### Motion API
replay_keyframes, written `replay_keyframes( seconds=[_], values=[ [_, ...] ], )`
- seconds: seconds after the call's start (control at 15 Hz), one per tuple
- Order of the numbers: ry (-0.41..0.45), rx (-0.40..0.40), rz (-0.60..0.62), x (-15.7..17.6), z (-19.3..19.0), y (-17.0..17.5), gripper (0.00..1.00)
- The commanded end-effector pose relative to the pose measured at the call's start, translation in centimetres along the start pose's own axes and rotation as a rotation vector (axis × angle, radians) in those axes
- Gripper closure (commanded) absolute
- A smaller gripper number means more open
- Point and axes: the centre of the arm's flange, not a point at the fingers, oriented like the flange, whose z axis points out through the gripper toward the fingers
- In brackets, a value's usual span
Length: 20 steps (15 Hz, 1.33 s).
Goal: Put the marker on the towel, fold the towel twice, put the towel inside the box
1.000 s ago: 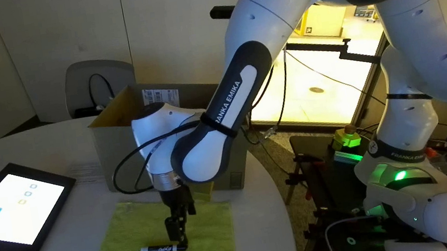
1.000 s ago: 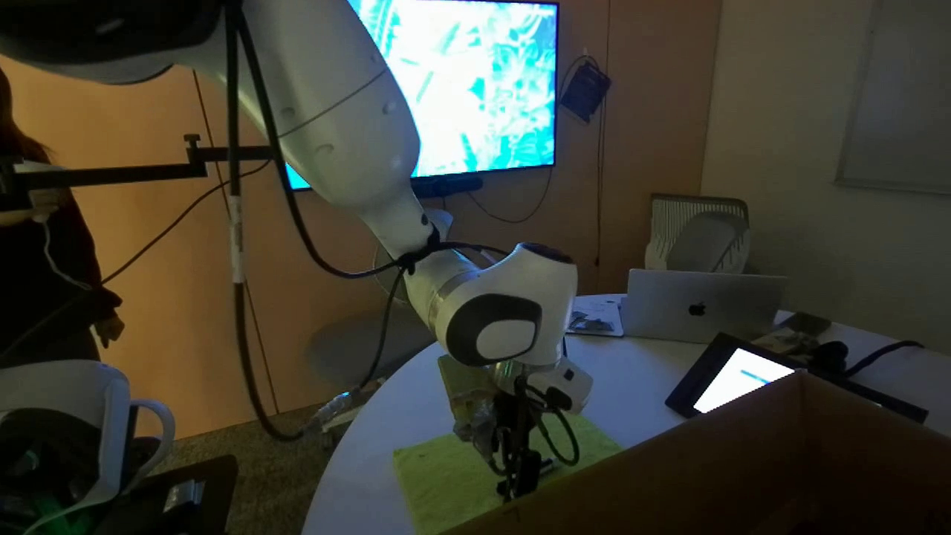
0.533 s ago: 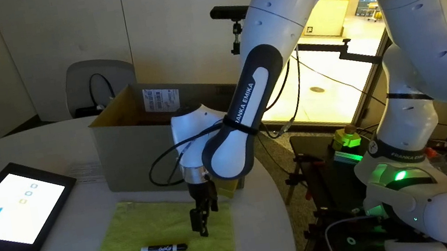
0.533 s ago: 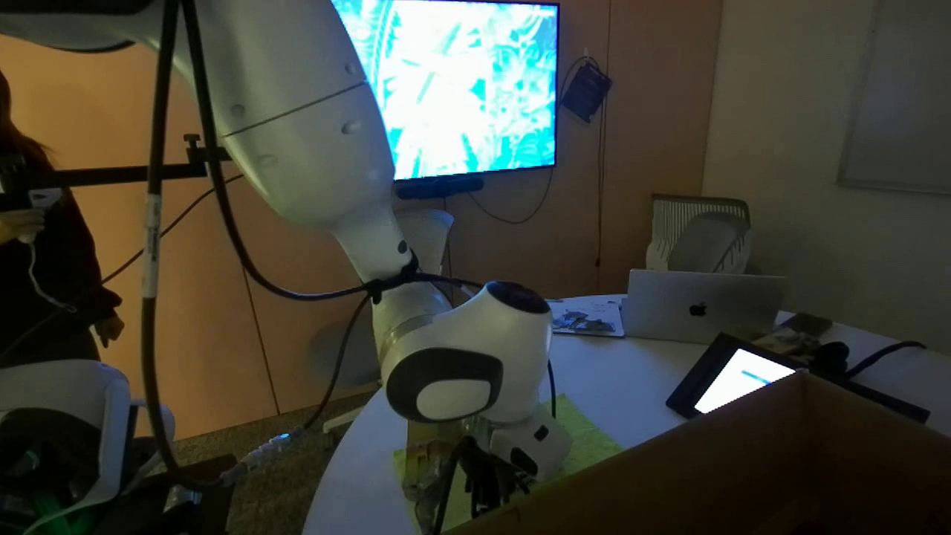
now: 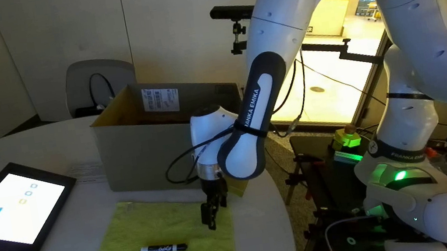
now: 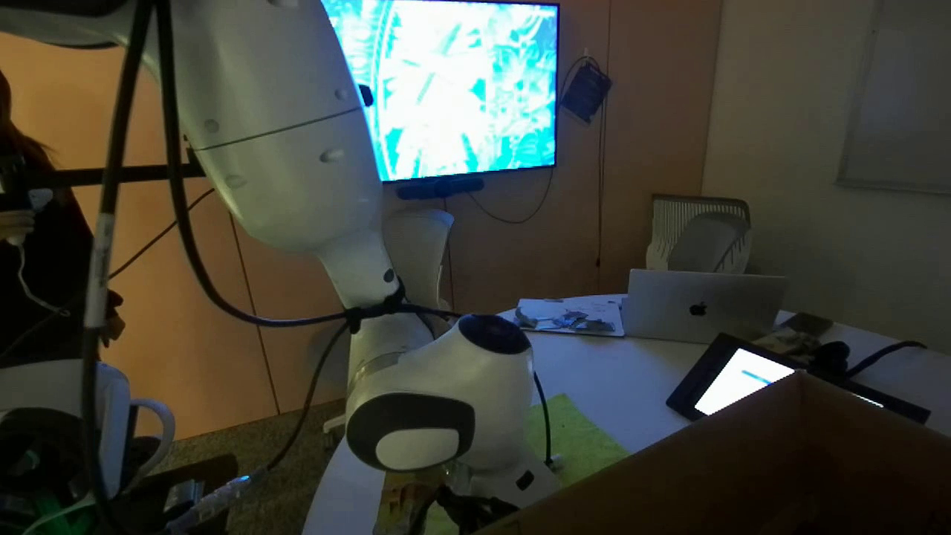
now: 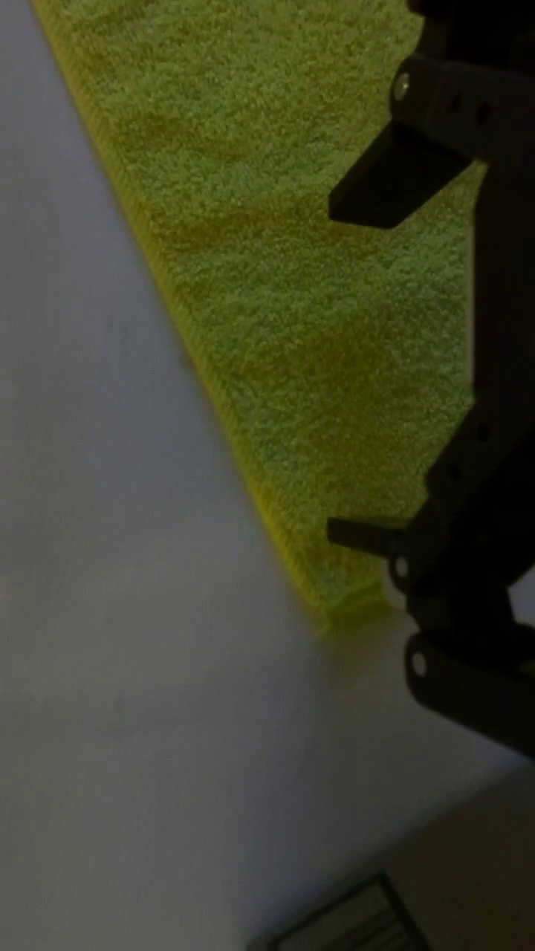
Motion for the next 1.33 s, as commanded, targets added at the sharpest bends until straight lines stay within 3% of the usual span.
replay_keyframes(
  seconds=[0.0,0.47,0.93,1.0,1.13,1.27],
  values=[
    [0.038,0.017,0.022,-1.2,-0.9,1.2,0.0],
    [0.033,0.026,0.013,-1.8,1.1,1.2,0.0],
    [0.091,0.025,0.049,-1.0,1.6,2.3,0.0],
    [0.095,0.029,0.046,-0.9,1.4,2.3,0.03],
    [0.103,0.034,0.046,-0.8,1.2,2.3,0.24],
    [0.103,0.042,0.044,-0.8,1.1,2.3,0.39]
  ],
)
